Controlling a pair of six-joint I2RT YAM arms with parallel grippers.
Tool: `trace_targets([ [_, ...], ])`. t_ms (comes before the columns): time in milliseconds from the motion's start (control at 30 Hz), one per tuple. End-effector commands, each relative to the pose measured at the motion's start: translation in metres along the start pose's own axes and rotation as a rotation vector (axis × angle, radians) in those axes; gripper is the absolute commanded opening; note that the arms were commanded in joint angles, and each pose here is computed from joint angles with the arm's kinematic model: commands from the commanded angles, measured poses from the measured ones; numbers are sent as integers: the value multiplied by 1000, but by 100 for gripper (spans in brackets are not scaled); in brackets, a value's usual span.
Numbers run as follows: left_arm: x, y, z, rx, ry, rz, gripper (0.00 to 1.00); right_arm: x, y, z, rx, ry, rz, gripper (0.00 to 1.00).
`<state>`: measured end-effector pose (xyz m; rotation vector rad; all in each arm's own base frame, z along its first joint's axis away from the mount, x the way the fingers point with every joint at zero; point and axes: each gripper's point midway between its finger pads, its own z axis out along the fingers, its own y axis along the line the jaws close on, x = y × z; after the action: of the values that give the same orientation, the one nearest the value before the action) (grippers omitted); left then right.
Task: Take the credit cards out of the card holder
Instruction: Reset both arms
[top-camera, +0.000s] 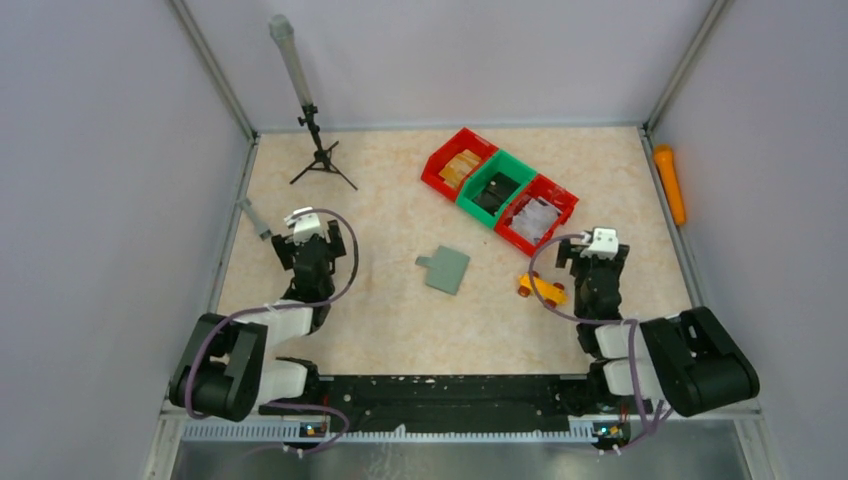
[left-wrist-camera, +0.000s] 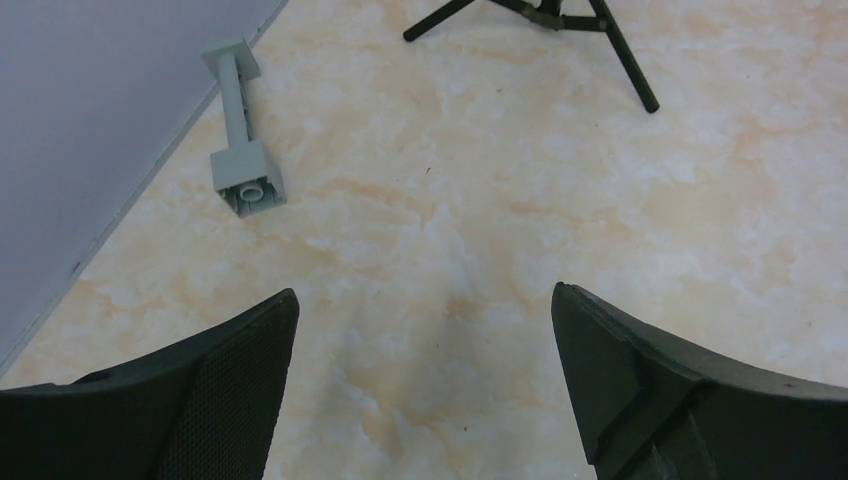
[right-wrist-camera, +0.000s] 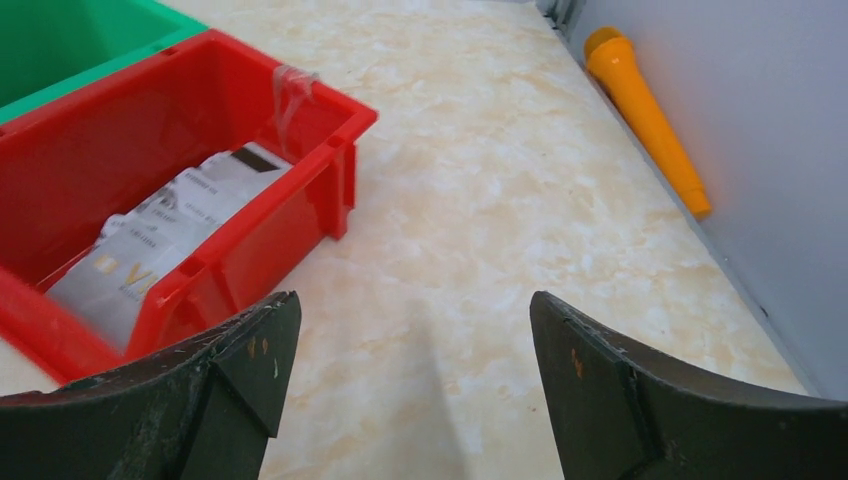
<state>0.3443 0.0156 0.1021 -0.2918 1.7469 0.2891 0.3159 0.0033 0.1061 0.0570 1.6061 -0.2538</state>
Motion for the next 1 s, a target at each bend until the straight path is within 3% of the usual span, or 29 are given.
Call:
trace_targets([
  [0,-32,-1,11,8,-112,-17,99,-22,-26,17,66,-113,138,83],
  [133,-33,-2,15,16,-117,30,92,-20,-26,16,42,-160,144,83],
  [367,-36,7,9,-10,-157,6,96,-1,-19,45,61,-2,112,75],
  [633,-32,-3,15,35,-138,63,99,-3,-16,44,41,-14,116,71],
  [767,-35,9,9,33,-270,14,99,-2,-19,45,61,-8,115,72],
  [967,-21,3,26,126,-181,0,99,-2,-19,45,60,-7,114,72],
])
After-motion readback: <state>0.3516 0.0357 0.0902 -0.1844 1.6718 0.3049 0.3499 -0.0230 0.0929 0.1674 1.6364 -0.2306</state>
